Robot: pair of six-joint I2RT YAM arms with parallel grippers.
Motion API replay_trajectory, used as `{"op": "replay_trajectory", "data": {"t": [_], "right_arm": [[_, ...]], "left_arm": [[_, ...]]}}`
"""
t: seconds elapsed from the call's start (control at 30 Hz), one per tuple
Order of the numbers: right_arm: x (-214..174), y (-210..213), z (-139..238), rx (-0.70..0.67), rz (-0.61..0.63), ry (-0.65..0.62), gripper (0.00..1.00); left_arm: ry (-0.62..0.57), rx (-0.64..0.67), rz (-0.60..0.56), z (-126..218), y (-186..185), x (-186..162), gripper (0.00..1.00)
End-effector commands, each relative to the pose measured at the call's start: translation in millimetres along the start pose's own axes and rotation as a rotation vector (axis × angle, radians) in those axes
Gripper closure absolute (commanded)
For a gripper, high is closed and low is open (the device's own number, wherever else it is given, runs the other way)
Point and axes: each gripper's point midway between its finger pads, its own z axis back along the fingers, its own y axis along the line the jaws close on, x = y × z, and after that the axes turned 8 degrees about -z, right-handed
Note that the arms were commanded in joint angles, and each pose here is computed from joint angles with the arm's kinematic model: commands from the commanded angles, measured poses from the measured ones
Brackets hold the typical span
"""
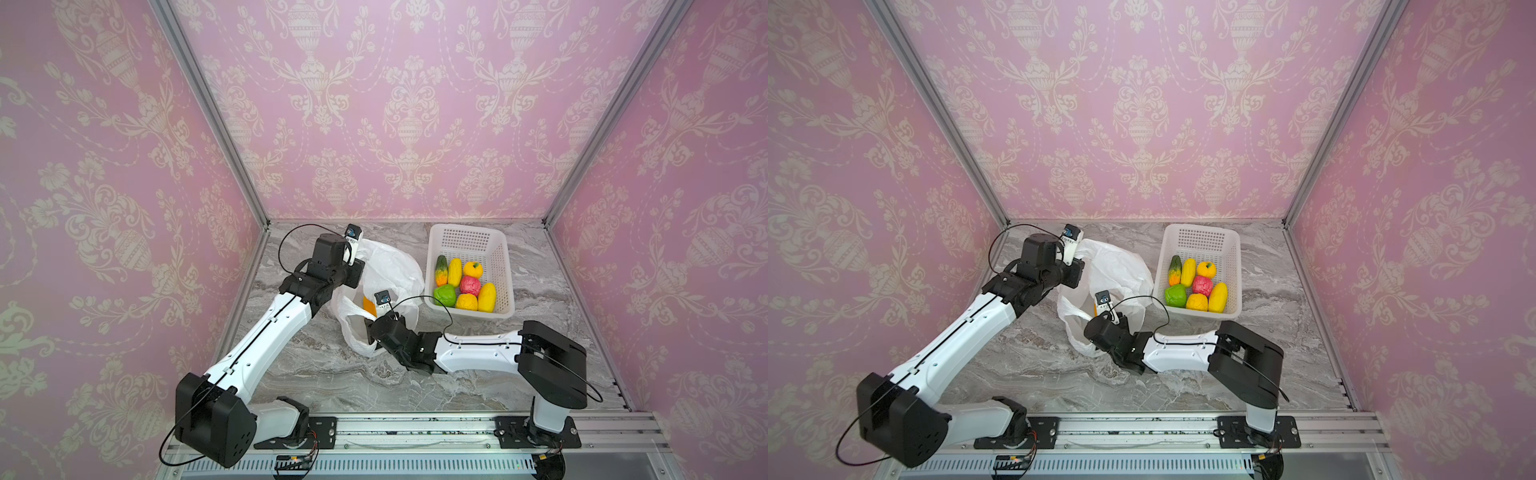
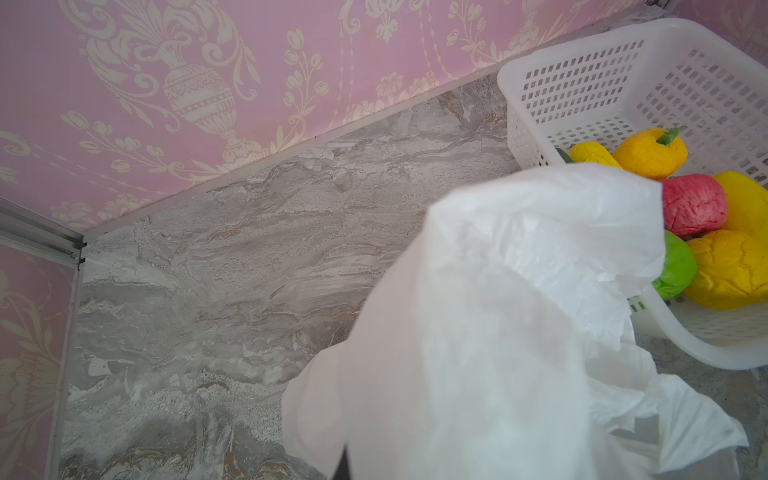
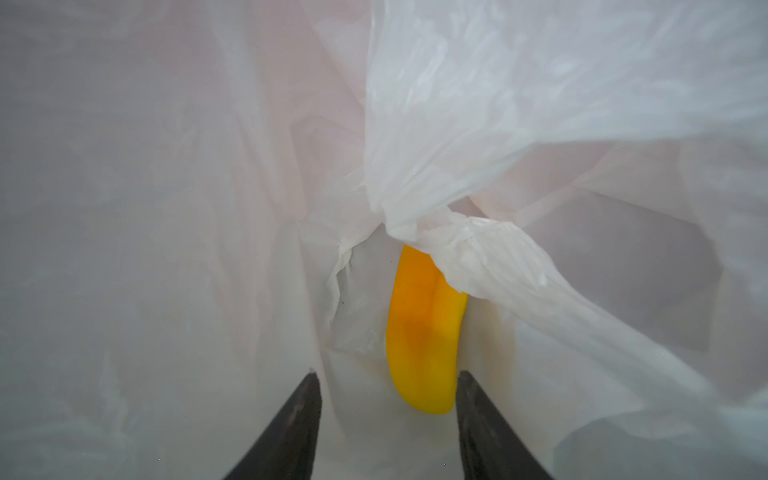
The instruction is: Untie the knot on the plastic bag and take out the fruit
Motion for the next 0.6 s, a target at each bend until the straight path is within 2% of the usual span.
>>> {"op": "replay_trajectory", "data": {"t": [0.0, 0.1, 0.2, 0.57], "right_arm": [[-5, -20, -20, -0.086, -0.012, 0.032, 0.46], [-3, -23, -33, -0.116, -0.037, 0.044, 0.44], [-1, -28, -44, -0.159, -0.015, 0.028, 0.32], [-9, -33, -87, -0.232, 0.048, 0.109, 0.27]], "left_arm": [[-0.039, -0.002, 0.008, 13, 3, 12, 1.0], [-0.042, -0.009, 0.011, 13, 2, 13, 1.0], [-0.042, -0.01, 0.011, 13, 1, 13, 1.0], [-0.045, -0.014, 0.011, 14, 1, 14, 1.0]]}}
